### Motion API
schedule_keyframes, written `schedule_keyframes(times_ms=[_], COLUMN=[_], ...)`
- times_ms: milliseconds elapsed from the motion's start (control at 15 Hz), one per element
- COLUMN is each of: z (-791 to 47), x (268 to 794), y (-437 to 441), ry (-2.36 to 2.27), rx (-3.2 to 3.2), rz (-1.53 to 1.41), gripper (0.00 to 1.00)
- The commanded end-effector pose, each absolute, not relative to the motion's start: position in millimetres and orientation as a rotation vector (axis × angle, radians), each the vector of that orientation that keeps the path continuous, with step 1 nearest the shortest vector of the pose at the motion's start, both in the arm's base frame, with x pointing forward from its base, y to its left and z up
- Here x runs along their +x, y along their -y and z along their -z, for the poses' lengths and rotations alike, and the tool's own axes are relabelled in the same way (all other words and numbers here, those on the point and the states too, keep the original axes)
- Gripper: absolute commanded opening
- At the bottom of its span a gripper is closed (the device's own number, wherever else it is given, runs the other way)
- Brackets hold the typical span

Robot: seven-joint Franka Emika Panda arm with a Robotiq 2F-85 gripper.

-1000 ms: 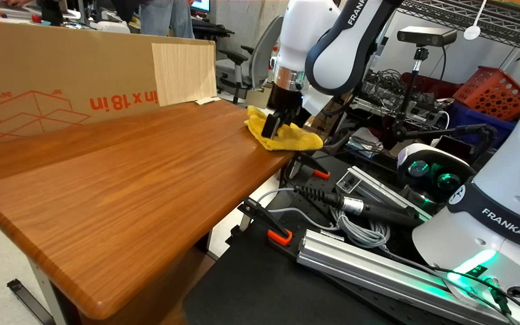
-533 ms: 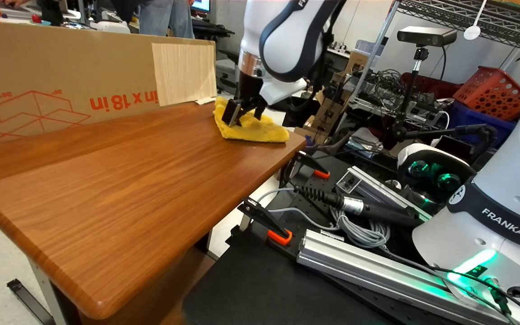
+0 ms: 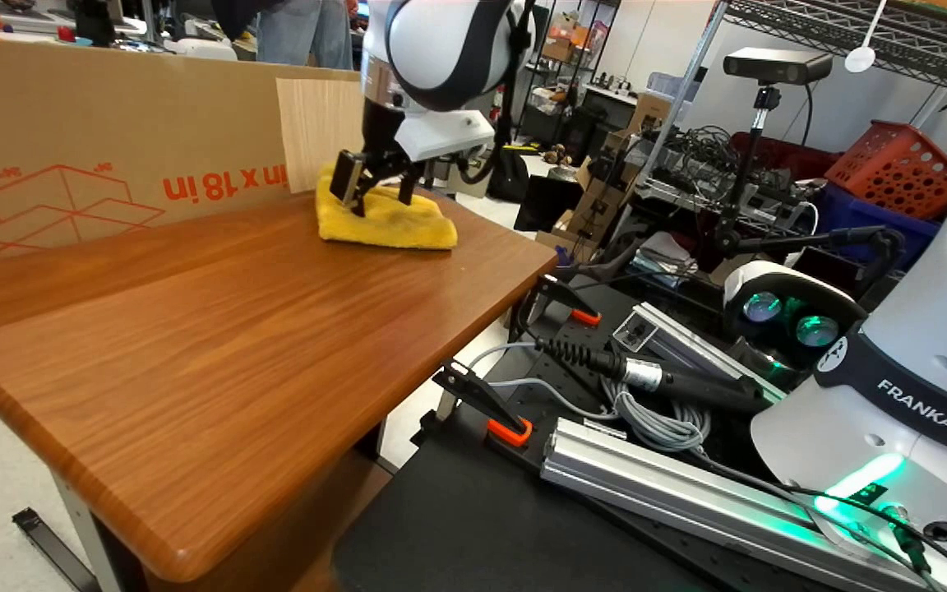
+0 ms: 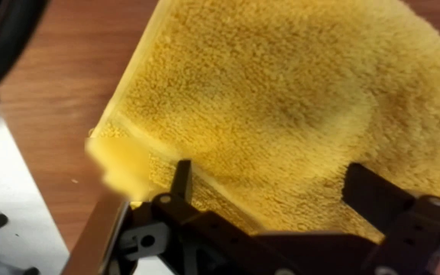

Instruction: Use the towel to wipe the desk

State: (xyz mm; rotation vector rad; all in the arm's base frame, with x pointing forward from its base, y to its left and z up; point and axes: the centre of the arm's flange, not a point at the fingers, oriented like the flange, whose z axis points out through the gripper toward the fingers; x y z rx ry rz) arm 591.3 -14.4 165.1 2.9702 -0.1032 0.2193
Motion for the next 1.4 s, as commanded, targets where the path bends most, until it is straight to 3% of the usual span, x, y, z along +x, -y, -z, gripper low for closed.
schedule_keyframes(times_ms=[0, 333, 533, 800, 1133, 1200, 1333], z=[-189.2, -180.8, -179.1, -211.8, -309.2, -266.3, -293.6], x=[569.2, 513.1, 492.1, 480.9, 453.1, 481.2, 468.7], y=[-77.5, -215.9, -252.3, -254.9, -228.5, -248.8, -241.2], ry=[-0.165, -0.592, -0.74, -0.854, -0.948, -0.899, -0.912], rx=[3.003, 3.066, 3.076, 3.039, 2.941, 2.986, 2.964], rz=[-0.35, -0.394, -0.387, -0.464, -0.669, -0.603, -0.659], gripper=[1.0, 1.0, 1.0, 1.0, 1.0, 1.0, 1.0])
